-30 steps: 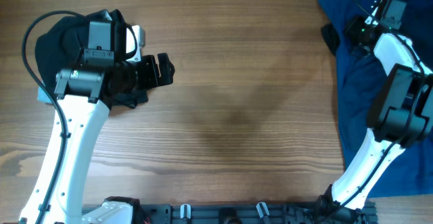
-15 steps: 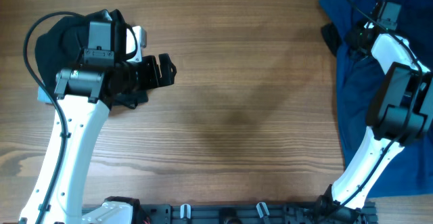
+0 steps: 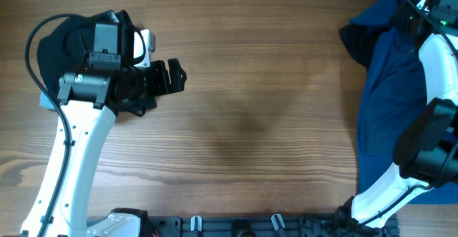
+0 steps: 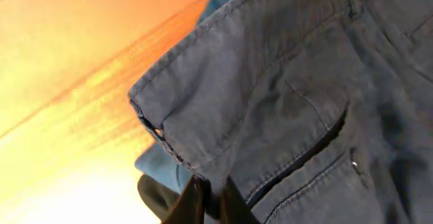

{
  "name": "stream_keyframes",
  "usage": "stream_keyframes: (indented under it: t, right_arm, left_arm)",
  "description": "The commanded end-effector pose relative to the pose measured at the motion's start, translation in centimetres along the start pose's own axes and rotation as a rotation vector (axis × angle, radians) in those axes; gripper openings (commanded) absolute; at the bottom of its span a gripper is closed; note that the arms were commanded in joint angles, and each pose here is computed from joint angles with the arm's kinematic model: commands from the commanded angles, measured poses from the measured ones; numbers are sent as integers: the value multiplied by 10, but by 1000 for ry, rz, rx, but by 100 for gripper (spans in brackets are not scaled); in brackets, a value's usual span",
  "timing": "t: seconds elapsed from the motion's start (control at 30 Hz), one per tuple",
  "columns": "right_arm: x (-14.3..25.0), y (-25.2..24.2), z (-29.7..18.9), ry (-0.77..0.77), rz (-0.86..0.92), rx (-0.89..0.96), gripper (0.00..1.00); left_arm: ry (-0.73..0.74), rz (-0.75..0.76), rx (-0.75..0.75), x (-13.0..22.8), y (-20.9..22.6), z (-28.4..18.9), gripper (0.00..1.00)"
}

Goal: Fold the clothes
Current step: 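Grasp the navy shorts waistband with the right gripper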

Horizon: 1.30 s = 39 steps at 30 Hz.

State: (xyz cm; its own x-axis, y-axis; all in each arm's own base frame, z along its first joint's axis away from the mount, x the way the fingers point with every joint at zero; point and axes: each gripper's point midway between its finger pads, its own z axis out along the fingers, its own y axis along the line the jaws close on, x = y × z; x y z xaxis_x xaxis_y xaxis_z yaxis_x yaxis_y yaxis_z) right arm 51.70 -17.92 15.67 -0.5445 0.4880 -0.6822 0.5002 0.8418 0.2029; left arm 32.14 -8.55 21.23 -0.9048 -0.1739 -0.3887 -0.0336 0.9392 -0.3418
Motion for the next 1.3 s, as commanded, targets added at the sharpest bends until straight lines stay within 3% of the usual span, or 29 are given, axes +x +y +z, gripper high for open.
stream_keyframes:
  t: [0.0, 0.13, 0.23, 0.57, 0.7, 0.77, 0.9, 0.93, 0.97, 1.07, 1.17, 1.27]
  right_arm:
    - [0, 16, -2, 7, -21, -53, 33]
    - [6, 10, 6, 20, -19, -22, 68]
    - [18, 7, 23, 52, -10, -17, 77]
    - [69, 17, 86, 167, 0, -126, 71]
    - [70, 17, 87, 168, 1, -130, 33]
    - [70, 14, 87, 169, 7, -127, 21]
    - [69, 8, 86, 173, 19, -122, 21]
    - [68, 6, 86, 173, 23, -126, 27]
    - [67, 5, 86, 173, 28, -132, 42]
    - [64, -1, 85, 174, 48, -159, 57]
    - [59, -7, 84, 173, 71, -190, 54]
    - [58, -12, 84, 173, 80, -194, 42]
  left_arm:
    - [-7, 4, 20, -2, -5, -4, 100]
    - [-7, 4, 21, -2, -5, -4, 100]
    - [-7, 4, 21, -2, -5, -4, 100]
    - [-7, 4, 21, -2, -5, -4, 100]
    - [-7, 4, 20, -2, -5, -4, 100]
    - [-6, 3, 20, -2, -5, -4, 100]
    - [-7, 4, 20, -2, -5, -4, 100]
    - [-7, 4, 20, -2, -5, -4, 100]
    - [-6, 4, 20, -2, -5, -4, 100]
    - [-4, 3, 20, -1, -5, -4, 100]
    - [-4, 3, 20, -1, -5, -4, 100]
    - [-4, 3, 20, -1, -5, -4, 100]
